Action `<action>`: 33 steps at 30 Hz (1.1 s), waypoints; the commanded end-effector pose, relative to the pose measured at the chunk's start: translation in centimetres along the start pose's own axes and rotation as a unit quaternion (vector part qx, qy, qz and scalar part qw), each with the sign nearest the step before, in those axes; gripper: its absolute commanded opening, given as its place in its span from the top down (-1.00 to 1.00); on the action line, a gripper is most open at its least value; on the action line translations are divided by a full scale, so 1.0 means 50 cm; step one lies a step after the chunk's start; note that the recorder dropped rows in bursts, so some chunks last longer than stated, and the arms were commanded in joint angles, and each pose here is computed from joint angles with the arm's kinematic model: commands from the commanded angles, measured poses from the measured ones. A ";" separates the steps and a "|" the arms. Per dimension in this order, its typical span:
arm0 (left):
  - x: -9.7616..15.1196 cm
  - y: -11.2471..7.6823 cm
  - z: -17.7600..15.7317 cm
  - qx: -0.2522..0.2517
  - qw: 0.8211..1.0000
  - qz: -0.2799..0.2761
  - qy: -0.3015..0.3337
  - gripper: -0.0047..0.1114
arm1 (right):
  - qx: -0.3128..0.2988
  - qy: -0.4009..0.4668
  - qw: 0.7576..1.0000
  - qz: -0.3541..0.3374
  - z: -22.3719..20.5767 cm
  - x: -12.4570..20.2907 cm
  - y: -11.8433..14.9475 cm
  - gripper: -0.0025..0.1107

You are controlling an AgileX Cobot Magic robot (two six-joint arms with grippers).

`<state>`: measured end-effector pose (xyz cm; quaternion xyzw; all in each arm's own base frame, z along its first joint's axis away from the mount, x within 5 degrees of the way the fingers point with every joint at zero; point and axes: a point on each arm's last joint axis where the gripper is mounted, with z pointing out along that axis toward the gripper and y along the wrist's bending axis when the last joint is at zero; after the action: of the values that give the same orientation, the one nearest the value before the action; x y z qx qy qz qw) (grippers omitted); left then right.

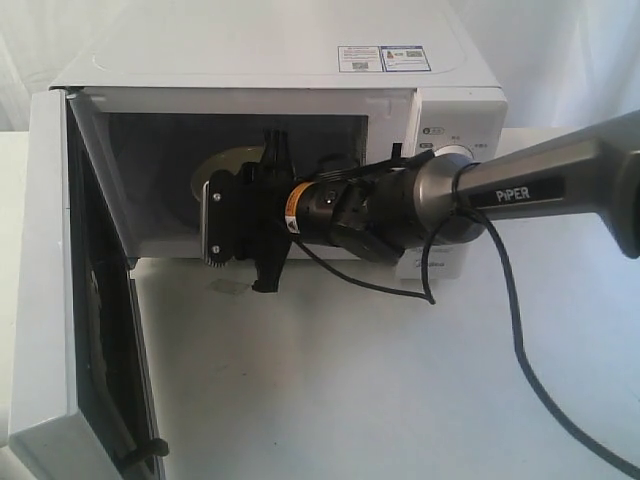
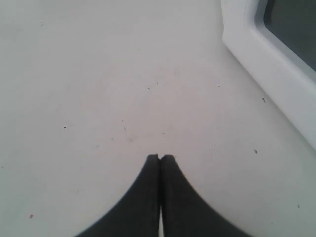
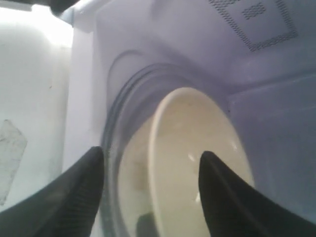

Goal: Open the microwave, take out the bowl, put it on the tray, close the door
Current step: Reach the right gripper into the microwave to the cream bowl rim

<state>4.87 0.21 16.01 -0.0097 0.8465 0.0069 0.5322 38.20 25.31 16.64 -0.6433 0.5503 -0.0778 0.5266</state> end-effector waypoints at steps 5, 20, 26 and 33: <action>0.004 0.000 0.000 0.001 1.000 -0.004 0.007 0.92 | -0.005 0.006 1.000 -0.003 0.011 0.017 0.009 0.00; 0.004 0.000 0.000 0.001 1.000 -0.004 0.007 0.92 | 0.003 0.004 1.000 -0.003 0.040 0.019 0.002 0.00; 0.004 0.000 0.000 0.001 1.000 -0.004 0.007 0.92 | -0.007 0.021 1.000 -0.003 0.049 0.026 0.005 0.05; 0.004 0.000 0.000 0.001 1.000 -0.004 0.007 0.92 | -0.012 0.029 1.000 -0.001 0.049 0.029 0.006 0.60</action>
<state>4.87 0.21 16.01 -0.0097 0.8465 0.0069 0.5322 39.82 26.16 14.40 -0.6545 0.5583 -0.0870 0.5025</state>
